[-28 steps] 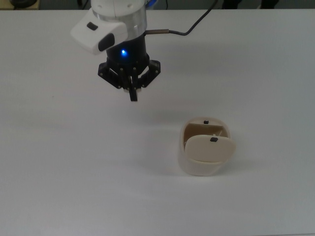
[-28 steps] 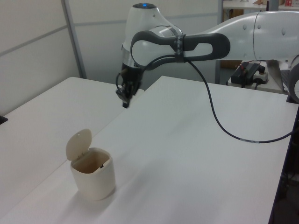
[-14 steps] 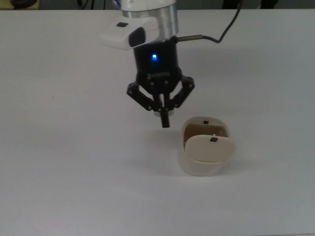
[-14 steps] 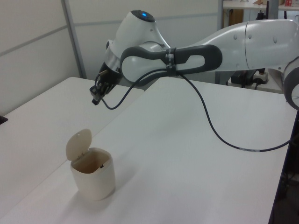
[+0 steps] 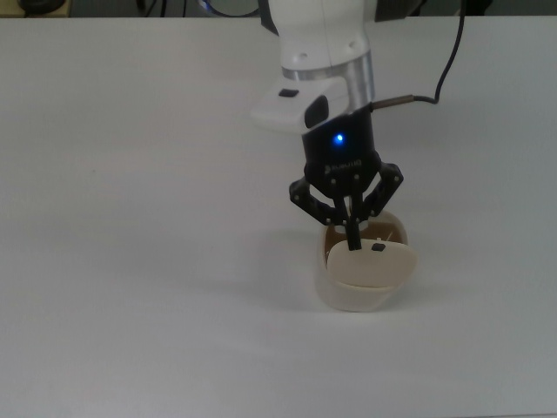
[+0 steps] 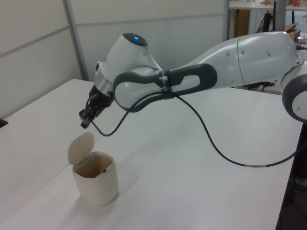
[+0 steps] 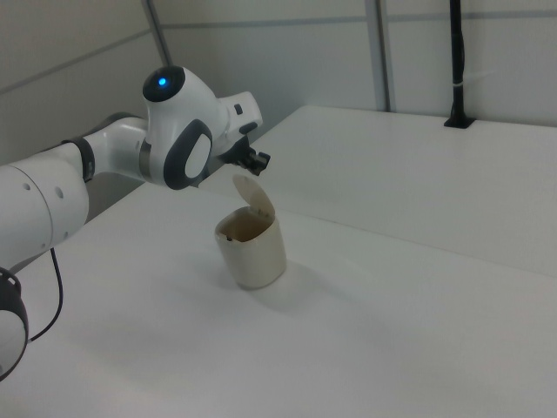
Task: Close the trash can
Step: 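Move the closed gripper over the open lid of the cream trash can, then push the raised lid down onto the can rim with the gripper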
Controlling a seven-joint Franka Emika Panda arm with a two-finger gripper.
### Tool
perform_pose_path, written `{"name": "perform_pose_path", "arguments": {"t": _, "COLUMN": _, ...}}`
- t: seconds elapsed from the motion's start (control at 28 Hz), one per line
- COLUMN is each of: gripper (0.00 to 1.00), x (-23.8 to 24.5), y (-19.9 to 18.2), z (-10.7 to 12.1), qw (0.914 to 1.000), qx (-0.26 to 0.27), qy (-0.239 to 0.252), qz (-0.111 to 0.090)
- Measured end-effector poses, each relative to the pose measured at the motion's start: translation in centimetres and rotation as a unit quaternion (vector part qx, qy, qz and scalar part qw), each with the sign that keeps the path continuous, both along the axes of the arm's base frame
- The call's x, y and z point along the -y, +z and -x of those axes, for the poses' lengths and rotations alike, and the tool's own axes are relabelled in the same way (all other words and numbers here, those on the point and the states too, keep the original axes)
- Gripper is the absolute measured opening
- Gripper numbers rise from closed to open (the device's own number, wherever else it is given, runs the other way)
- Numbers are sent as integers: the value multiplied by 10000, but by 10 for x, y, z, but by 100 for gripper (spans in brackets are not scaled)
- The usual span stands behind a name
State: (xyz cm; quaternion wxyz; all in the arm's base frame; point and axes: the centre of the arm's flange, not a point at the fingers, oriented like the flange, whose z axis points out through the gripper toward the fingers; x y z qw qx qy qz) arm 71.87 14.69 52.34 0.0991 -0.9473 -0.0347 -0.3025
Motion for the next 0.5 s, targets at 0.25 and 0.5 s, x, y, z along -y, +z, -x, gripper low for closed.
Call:
{"name": "perform_pose_path", "arguments": {"t": 0.25, "gripper": 1, "x": -22, "y": -13, "z": 2, "qw": 9998, "qx": -79, "qy": 162, "qz": 33}}
{"name": "perform_pose_path", "arguments": {"t": 0.5, "gripper": 1, "x": -31, "y": -21, "z": 4, "qw": 9996, "qx": -143, "qy": 237, "qz": 92}}
